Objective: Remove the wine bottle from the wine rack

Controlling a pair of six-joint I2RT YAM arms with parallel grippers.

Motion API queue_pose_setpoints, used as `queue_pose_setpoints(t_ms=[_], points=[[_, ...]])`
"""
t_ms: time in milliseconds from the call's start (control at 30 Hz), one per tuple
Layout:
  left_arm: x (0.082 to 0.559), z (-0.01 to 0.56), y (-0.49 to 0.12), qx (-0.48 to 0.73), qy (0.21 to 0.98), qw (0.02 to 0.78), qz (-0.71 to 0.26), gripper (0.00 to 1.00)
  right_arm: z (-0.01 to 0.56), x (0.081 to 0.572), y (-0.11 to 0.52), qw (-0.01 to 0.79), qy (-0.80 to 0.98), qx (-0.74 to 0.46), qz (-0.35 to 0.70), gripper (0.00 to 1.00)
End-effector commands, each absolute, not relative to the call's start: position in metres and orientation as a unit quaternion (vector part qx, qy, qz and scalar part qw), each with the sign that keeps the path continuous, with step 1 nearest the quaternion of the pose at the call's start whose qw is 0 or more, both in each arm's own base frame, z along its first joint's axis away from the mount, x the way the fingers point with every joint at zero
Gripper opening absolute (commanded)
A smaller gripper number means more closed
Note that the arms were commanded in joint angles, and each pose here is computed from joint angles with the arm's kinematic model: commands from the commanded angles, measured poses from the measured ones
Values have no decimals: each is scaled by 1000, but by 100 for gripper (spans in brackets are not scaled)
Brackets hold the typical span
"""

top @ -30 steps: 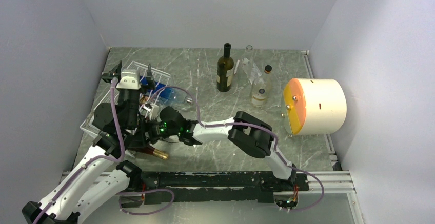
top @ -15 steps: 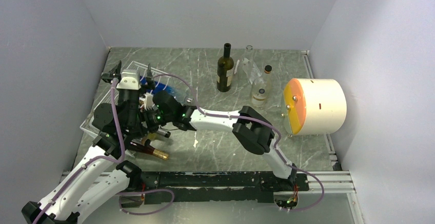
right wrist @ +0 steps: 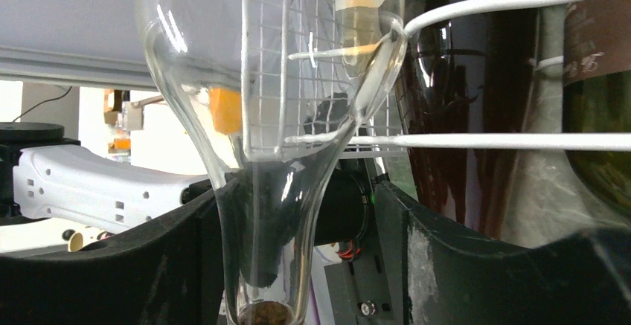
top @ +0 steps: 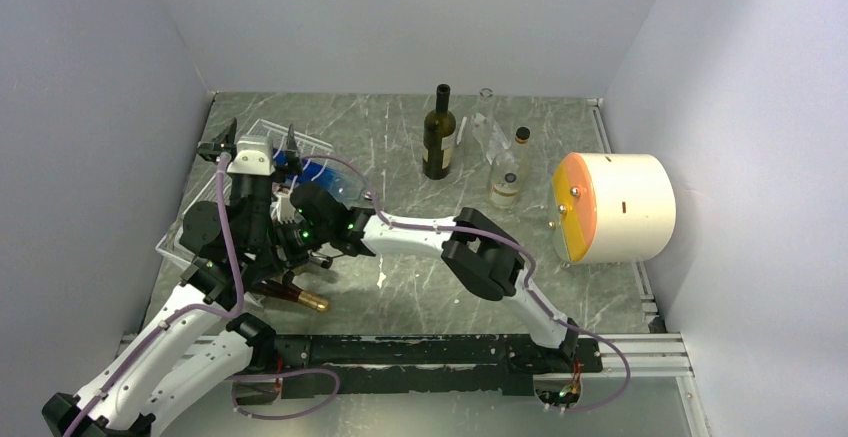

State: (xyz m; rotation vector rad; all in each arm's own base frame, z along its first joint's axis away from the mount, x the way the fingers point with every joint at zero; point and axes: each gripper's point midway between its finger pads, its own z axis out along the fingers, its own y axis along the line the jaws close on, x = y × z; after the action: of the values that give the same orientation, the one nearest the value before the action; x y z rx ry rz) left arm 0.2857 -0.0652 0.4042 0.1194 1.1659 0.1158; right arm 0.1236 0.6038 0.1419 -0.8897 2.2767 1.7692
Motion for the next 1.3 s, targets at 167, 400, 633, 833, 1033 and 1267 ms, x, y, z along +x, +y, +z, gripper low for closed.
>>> queue_pose_setpoints(t_ms=[167, 400, 633, 833, 1033, 1267], points=[[280, 417, -63, 46, 534, 843, 52, 94, 147, 117, 615, 33, 733, -301, 609, 58], [278, 419, -60, 42, 531, 845, 53, 95, 182, 115, 610, 63, 690, -277, 666, 28], [280, 418, -62, 44, 534, 843, 50, 95, 222, 123, 596, 133, 645, -235, 715, 0], [276, 421, -60, 41, 529, 846, 48, 95, 254, 127, 576, 184, 618, -213, 734, 0], [276, 422, -64, 47, 530, 846, 38, 95, 271, 138, 553, 205, 610, -175, 745, 0], [275, 423, -65, 47, 530, 846, 37, 94, 290, 133, 539, 208, 582, -171, 767, 0]])
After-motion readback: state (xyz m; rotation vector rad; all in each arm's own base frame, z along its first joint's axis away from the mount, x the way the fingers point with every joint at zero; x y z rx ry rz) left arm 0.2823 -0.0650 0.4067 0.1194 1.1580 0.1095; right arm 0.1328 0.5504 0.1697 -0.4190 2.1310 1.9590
